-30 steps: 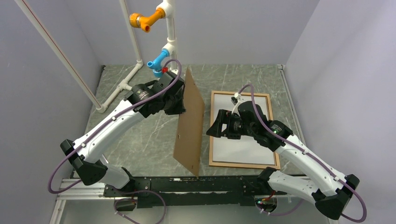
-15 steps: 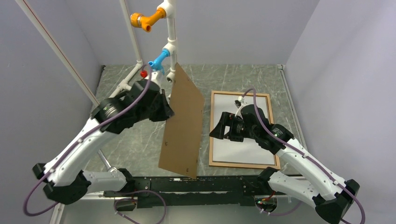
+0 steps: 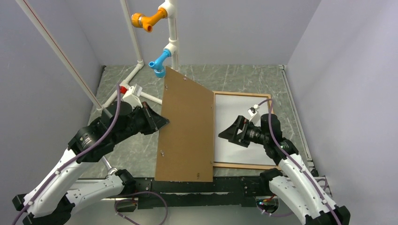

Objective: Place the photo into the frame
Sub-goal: Turn over the photo frame item at the center of the board.

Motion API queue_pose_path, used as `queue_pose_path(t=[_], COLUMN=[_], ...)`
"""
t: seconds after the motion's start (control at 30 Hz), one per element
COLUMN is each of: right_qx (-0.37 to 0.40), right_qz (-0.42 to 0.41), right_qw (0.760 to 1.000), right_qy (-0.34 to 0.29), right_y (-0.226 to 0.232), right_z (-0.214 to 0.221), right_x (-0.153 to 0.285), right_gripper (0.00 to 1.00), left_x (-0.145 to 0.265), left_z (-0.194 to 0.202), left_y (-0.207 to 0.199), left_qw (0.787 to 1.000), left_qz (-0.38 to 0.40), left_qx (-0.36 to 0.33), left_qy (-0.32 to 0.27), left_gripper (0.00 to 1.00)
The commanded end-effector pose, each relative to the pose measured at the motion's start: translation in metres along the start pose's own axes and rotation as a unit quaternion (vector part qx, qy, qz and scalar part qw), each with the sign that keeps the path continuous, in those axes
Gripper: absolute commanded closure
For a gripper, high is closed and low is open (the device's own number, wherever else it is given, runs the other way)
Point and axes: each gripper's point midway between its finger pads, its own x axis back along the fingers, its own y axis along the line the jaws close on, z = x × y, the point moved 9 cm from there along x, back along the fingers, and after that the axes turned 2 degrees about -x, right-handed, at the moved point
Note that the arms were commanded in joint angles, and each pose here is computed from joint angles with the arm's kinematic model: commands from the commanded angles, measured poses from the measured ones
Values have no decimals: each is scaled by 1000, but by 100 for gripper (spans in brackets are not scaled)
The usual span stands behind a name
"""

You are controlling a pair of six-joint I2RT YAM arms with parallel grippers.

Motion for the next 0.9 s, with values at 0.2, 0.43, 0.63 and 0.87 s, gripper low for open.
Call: queue_pose_path(t=[0.2, 0.43, 0.63, 0.87], right_qx=[0, 24, 40, 46], right_qz=[-178, -243, -265, -315], right_qw=[984, 970, 963, 948], right_qy=[-1, -7, -18, -19], right_y=[-3, 6, 15, 22], right_z=[-12, -17, -21, -20], right_x=[7, 17, 32, 49], right_gripper=[1, 9, 36, 39], left_x=[8, 2, -2, -24], left_z=[-17, -13, -10, 4], left_y=[-35, -35, -26, 0], left_qw=[982, 978, 981, 990], left_qz=[175, 195, 178, 120], left_qx=[53, 62, 65, 68], left_qy=[-43, -36, -39, -15], left_gripper=[100, 100, 100, 100])
